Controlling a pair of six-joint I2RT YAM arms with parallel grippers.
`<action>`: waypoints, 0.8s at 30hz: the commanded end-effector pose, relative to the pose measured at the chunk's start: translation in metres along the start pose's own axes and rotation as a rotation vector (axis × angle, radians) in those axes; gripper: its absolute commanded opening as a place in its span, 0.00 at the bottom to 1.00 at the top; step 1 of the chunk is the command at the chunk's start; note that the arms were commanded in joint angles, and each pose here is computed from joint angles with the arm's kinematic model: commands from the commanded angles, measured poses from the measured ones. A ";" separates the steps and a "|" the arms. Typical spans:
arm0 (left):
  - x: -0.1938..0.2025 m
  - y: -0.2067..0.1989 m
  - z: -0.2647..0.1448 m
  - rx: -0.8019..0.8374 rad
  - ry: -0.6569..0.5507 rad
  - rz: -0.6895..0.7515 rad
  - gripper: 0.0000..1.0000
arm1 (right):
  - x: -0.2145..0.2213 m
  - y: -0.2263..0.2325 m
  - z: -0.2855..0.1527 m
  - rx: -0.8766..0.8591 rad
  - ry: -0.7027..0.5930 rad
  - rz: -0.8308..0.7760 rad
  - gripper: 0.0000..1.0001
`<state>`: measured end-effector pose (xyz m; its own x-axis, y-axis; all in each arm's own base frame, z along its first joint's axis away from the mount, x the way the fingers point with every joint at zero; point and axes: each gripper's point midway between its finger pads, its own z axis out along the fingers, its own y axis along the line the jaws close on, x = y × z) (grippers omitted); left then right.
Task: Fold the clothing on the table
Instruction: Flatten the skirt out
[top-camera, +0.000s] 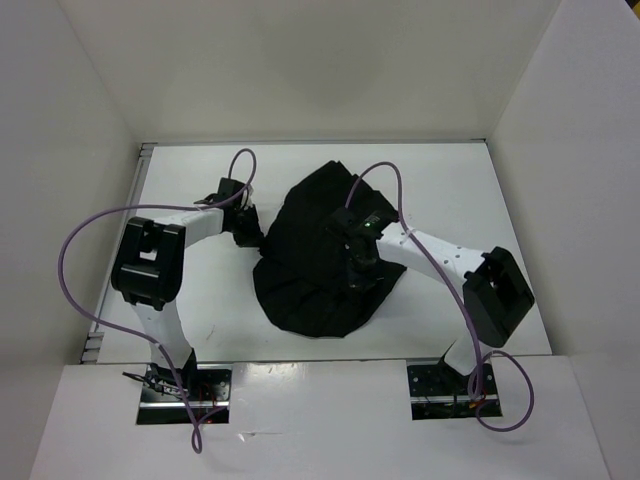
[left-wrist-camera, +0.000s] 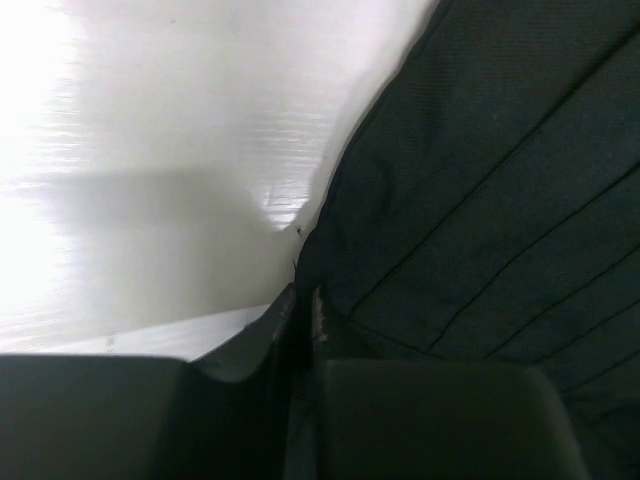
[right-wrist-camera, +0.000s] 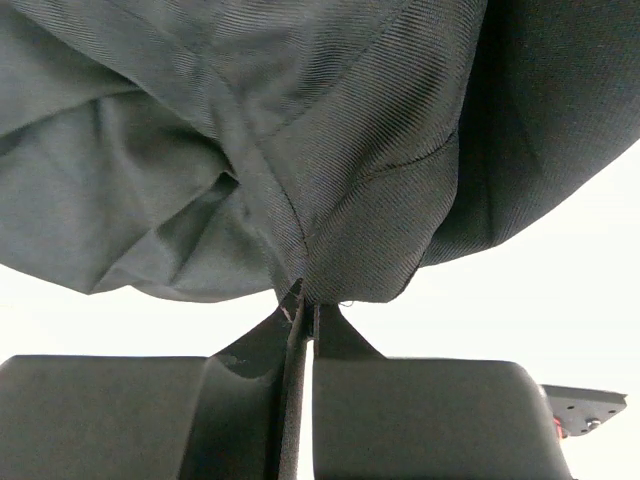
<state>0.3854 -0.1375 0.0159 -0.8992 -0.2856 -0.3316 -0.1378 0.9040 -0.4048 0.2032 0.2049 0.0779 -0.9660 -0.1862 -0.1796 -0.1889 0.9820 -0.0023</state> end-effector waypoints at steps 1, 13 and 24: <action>0.077 0.039 0.024 -0.142 0.241 -0.039 0.00 | -0.014 0.001 -0.023 -0.016 -0.083 0.045 0.00; -0.061 -0.074 -0.091 0.115 -0.153 0.131 0.00 | -0.092 -0.042 -0.096 -0.034 -0.335 0.199 0.00; -0.201 -0.186 -0.270 0.538 -0.541 0.319 0.00 | -0.241 -0.099 -0.238 0.013 -0.784 0.278 0.00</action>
<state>0.4879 -0.1603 0.3440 -0.5621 -0.2968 -0.7720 0.3019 0.7953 -0.5256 0.4031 0.1547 0.3271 -0.6338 0.1788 -0.7526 0.0435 0.9796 0.1961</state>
